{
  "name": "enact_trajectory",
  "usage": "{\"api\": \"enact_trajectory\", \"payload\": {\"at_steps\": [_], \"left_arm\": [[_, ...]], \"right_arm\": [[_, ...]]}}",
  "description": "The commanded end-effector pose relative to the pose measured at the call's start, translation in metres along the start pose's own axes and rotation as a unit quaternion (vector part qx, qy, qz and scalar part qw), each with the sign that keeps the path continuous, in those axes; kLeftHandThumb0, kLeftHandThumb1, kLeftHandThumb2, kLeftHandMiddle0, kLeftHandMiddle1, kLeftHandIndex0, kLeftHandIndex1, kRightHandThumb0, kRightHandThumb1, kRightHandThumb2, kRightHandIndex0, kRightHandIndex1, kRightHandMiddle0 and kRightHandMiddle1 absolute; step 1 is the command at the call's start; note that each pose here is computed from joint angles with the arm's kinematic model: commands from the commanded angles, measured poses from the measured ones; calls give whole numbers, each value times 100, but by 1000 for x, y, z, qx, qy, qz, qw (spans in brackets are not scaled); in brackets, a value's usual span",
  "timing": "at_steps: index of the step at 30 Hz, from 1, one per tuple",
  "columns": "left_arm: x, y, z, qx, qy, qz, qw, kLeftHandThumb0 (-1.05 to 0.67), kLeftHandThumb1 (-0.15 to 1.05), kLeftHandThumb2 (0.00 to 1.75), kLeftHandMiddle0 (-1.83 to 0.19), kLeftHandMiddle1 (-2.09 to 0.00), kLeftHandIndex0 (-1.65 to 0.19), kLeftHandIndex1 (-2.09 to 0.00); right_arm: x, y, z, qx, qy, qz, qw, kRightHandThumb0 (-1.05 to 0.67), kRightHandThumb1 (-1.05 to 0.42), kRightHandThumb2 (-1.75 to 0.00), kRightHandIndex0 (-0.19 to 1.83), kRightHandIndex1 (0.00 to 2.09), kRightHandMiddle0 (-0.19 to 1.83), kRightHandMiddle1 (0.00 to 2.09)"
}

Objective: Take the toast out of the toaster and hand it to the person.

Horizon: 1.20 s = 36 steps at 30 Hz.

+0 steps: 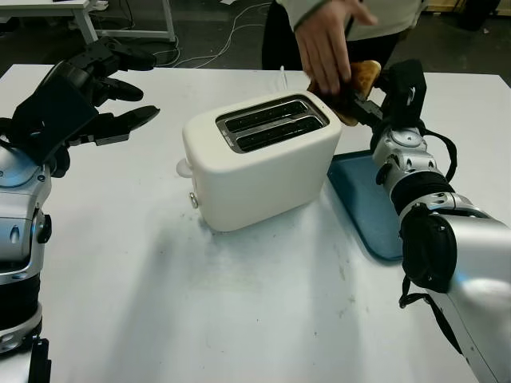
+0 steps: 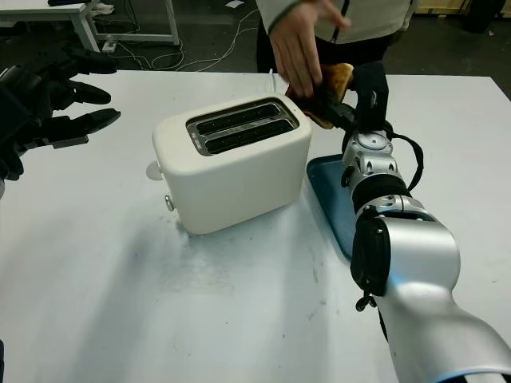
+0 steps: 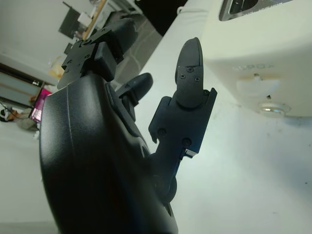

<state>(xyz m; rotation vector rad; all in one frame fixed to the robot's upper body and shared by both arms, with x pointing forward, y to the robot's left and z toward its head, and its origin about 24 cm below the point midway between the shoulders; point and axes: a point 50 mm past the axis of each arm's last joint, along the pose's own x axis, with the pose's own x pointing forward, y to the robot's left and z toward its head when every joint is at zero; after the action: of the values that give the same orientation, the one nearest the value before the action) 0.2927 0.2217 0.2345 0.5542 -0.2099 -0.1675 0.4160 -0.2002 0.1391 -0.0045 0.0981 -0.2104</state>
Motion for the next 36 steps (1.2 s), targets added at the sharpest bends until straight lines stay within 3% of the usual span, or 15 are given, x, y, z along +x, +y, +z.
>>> {"api": "enact_trajectory", "payload": {"at_steps": [1,24,30,36], "left_arm": [[0,1,2,13,-5,0,1000,-33,77,35,-3,-120,-14,-87],[0,0,2,3,-6,-1,1000,-33,76,38,-3,-121,-13,-87],[-1,-1,2,-5,-4,0,1000,-31,76,38,-1,-120,-12,-87],[-1,-1,2,-5,-3,1,1000,-33,76,40,-1,-121,-11,-88]], "right_arm": [[0,-1,0,-7,1,-2,1000,-13,-92,-42,71,175,26,175],[0,-4,2,-1,-5,0,1000,-14,-92,-41,76,175,34,175],[1,-3,2,9,2,7,1000,-15,-92,-43,72,175,26,175],[1,0,3,68,17,20,997,-29,-92,-40,68,175,12,175]]}}
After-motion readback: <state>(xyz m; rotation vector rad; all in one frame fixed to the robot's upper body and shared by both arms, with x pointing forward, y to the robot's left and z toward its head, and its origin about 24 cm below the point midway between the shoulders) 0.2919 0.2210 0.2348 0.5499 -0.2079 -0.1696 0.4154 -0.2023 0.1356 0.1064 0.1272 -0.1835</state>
